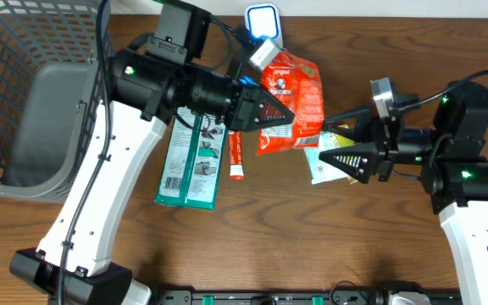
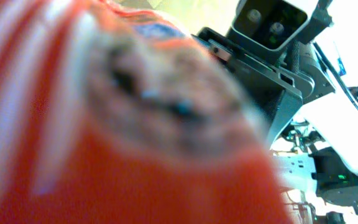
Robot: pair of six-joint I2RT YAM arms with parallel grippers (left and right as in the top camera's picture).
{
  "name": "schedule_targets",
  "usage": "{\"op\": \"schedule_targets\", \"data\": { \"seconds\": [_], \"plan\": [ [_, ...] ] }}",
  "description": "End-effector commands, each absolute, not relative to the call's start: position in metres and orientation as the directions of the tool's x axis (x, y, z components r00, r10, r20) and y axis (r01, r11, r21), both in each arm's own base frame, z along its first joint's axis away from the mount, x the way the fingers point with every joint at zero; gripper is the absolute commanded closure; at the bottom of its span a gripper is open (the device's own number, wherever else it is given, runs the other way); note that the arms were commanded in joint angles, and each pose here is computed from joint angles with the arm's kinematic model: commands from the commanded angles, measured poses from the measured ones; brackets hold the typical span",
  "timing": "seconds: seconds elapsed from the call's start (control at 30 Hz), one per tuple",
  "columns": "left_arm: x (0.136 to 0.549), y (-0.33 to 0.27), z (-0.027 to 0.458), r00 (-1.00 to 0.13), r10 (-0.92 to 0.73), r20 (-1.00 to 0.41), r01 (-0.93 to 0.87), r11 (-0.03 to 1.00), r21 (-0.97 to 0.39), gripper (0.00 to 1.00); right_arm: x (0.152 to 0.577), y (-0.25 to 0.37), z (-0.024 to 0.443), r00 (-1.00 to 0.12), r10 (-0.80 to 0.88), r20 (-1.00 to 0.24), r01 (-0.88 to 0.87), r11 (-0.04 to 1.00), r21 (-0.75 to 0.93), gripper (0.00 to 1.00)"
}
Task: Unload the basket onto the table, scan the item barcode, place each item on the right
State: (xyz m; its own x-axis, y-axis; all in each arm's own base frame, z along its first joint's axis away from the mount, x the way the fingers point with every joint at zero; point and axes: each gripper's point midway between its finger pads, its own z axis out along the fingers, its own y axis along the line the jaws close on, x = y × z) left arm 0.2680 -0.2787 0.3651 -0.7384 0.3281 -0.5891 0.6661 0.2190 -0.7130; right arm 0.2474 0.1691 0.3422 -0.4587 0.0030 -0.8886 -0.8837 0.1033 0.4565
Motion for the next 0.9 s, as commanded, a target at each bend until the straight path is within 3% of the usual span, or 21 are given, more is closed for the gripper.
{"op": "schedule_targets", "data": {
  "seconds": [0.0,0.2,0.4,0.6,0.77,0.8,0.87],
  "plan": [
    [0.258,-0.288,0.373,-0.726,0.341,-0.597,0.672,0.166,-0.722,0.93,0.252,0.178,0.339,-0.506,-0.005,-0.863,-0.855,0.137,0.5,0.3],
    [0.257,-0.291,0.373,-0.716,0.344,-0.608,0.683,0.159,-0.713,0.93,0.245,0.196,0.34,-0.474,-0.038,-0.88,-0.878,0.102,0.468,0.36],
    [0.258,-0.291,0.372,-0.716,0.344,-0.608,0.683,0.165,-0.711,0.92,0.245,0.204,0.344,-0.441,-0.042,-0.897,-0.895,0.099,0.435,0.57],
    [0.26,-0.29,0.371,-0.714,0.344,-0.609,0.687,0.177,-0.705,0.92,0.253,0.205,0.343,-0.446,-0.036,-0.895,-0.888,0.146,0.436,0.64],
    [0.27,-0.287,0.36,-0.712,0.347,-0.61,0.698,0.255,-0.669,0.92,0.253,0.206,0.343,-0.47,-0.032,-0.882,-0.875,0.146,0.462,0.91],
    [0.273,-0.286,0.357,-0.712,0.347,-0.61,0.7,0.28,-0.657,0.92,0.253,0.206,0.342,-0.472,-0.032,-0.881,-0.874,0.147,0.463,0.91],
    [0.28,-0.283,0.352,-0.707,0.346,-0.617,0.707,0.325,-0.628,0.77,0.255,0.205,0.339,-0.477,-0.031,-0.879,-0.87,0.161,0.466,0.91]
  ]
}}
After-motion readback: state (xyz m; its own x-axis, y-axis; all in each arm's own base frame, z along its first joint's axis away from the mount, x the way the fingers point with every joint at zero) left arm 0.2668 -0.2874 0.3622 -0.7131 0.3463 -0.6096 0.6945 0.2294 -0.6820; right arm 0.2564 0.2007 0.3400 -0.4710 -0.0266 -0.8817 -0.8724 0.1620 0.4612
